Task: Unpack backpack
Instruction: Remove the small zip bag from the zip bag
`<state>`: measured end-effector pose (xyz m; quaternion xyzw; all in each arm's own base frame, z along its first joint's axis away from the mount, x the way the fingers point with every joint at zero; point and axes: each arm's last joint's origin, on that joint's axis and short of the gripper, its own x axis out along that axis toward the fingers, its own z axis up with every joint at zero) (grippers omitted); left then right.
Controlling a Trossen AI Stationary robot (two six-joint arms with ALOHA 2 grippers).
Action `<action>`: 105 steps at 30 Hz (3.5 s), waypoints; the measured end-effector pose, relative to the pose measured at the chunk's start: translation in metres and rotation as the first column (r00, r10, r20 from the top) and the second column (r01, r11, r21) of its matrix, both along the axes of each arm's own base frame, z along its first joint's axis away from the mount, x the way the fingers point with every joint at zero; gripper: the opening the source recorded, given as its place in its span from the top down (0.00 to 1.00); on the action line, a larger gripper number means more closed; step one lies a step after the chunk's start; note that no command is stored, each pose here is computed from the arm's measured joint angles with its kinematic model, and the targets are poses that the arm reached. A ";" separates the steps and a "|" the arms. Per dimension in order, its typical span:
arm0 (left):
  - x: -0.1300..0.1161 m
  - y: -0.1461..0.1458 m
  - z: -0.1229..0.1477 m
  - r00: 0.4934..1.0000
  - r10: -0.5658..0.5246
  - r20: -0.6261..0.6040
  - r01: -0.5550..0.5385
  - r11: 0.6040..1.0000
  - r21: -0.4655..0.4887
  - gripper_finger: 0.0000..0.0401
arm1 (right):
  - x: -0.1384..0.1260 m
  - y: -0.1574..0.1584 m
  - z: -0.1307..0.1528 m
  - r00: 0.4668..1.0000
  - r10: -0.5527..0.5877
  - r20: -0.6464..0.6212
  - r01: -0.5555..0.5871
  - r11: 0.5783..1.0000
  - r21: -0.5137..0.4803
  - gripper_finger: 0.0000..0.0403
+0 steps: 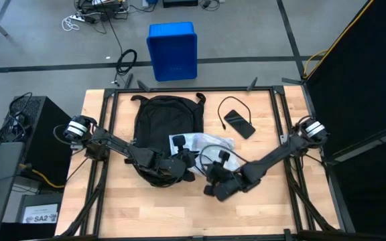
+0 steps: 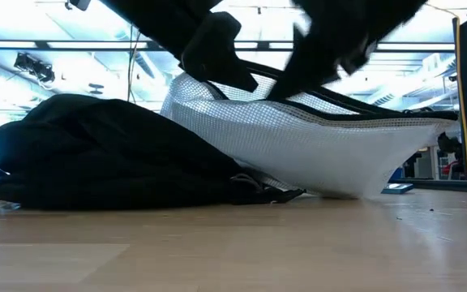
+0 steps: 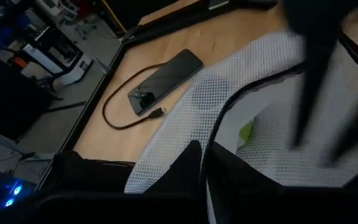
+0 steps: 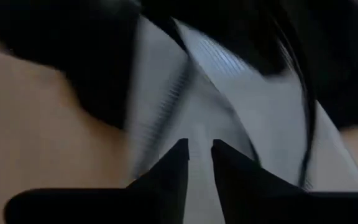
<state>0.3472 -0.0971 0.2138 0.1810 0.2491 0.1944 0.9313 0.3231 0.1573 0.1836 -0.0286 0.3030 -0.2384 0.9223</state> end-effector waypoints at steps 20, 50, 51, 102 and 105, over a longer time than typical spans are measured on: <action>-0.010 -0.011 -0.008 0.992 -0.047 -0.117 0.052 0.998 0.040 1.00 | -0.032 -0.021 -0.036 0.946 -0.064 -0.318 0.097 0.991 0.091 0.99; -0.027 -0.030 0.015 0.982 -0.158 -0.108 0.165 0.984 0.065 0.91 | -0.060 -0.016 -0.037 0.926 -0.237 -0.295 0.231 0.971 -0.055 0.92; -0.027 -0.031 0.015 0.981 -0.161 -0.108 0.168 0.984 0.062 0.91 | -0.058 -0.015 -0.037 0.933 -0.222 -0.283 0.215 0.975 -0.055 0.91; -0.028 -0.030 0.012 0.974 -0.185 -0.131 0.188 0.982 0.017 0.91 | 0.023 0.005 -0.014 0.968 0.249 -0.008 -0.249 0.968 0.034 0.65; -0.029 -0.030 0.011 0.974 -0.182 -0.137 0.186 0.982 0.016 0.91 | 0.026 0.000 -0.013 0.973 0.233 -0.003 -0.233 0.972 0.021 0.70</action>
